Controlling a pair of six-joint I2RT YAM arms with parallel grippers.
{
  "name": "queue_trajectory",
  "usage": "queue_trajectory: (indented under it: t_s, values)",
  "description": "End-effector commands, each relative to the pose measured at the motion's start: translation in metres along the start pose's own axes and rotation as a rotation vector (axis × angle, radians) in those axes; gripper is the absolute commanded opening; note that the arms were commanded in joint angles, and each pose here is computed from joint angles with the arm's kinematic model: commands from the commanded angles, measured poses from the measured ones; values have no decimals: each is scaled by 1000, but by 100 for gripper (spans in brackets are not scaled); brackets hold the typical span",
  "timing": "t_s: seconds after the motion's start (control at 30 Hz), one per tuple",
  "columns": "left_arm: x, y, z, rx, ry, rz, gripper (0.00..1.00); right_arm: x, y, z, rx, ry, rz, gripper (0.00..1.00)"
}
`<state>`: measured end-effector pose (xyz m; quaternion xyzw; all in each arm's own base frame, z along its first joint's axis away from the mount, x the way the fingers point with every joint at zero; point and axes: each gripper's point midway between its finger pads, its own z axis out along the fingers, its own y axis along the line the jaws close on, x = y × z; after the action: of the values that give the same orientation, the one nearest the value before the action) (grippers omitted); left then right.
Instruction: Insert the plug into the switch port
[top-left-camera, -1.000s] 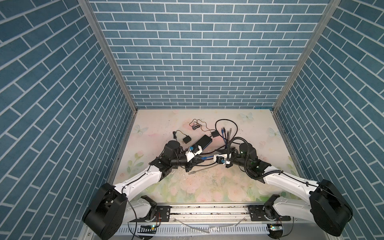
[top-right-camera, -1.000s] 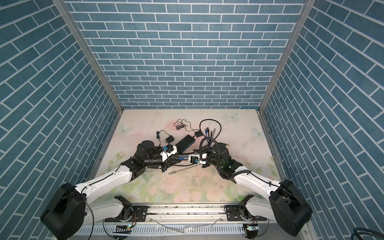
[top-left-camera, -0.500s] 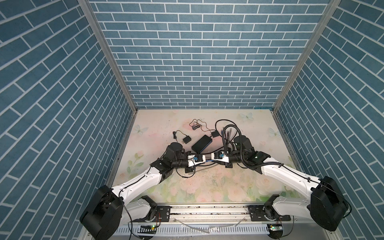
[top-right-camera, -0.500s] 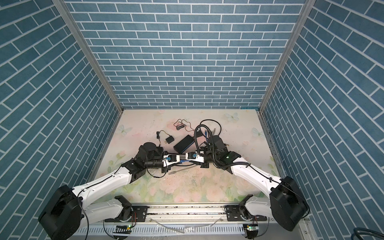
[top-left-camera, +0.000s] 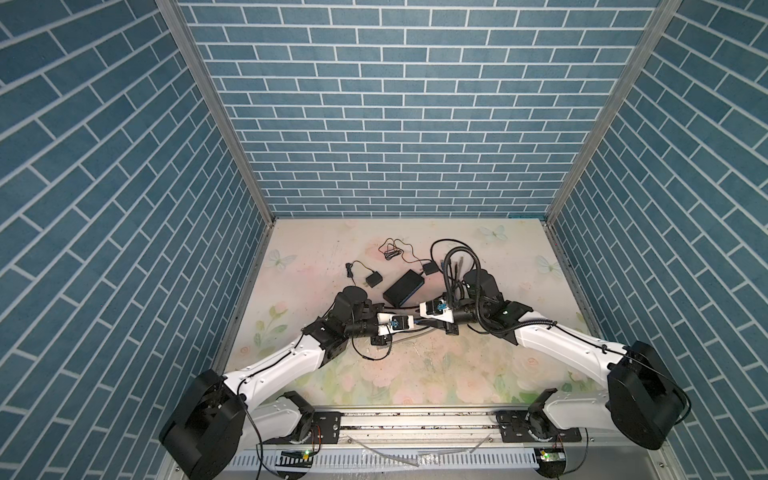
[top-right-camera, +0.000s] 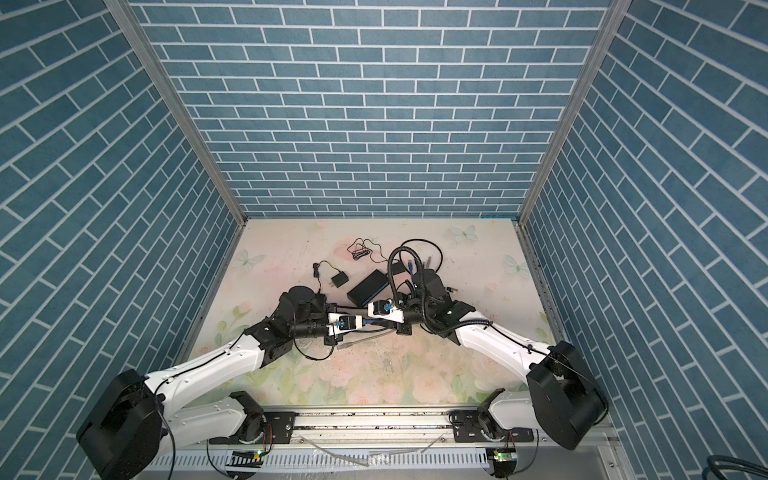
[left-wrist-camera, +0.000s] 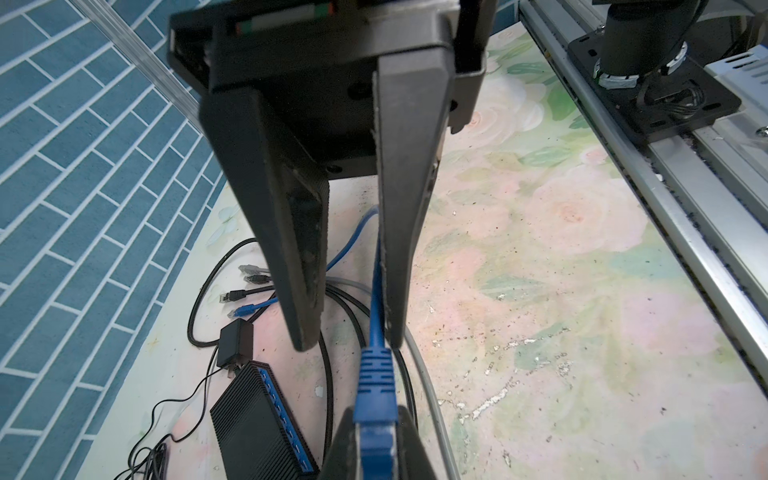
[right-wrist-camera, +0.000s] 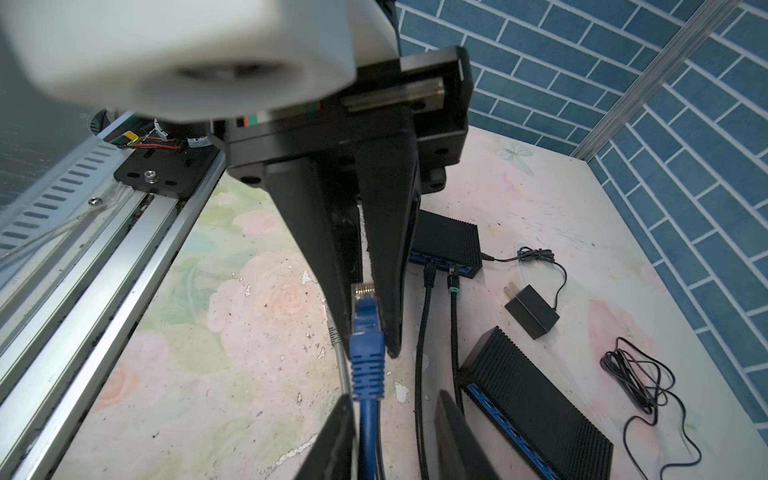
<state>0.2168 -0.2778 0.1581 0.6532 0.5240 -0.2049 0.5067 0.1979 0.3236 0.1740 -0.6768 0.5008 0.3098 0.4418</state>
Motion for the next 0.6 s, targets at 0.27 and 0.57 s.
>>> queue_trajectory:
  t_s: [0.27, 0.57]
  values:
    - [-7, 4, 0, -25, -26, 49, 0, -14, -7, 7, -17, -88, 35, 25]
    - [0, 5, 1, -40, 15, 55, 9, -13, -11, 11, -7, -103, 13, 0]
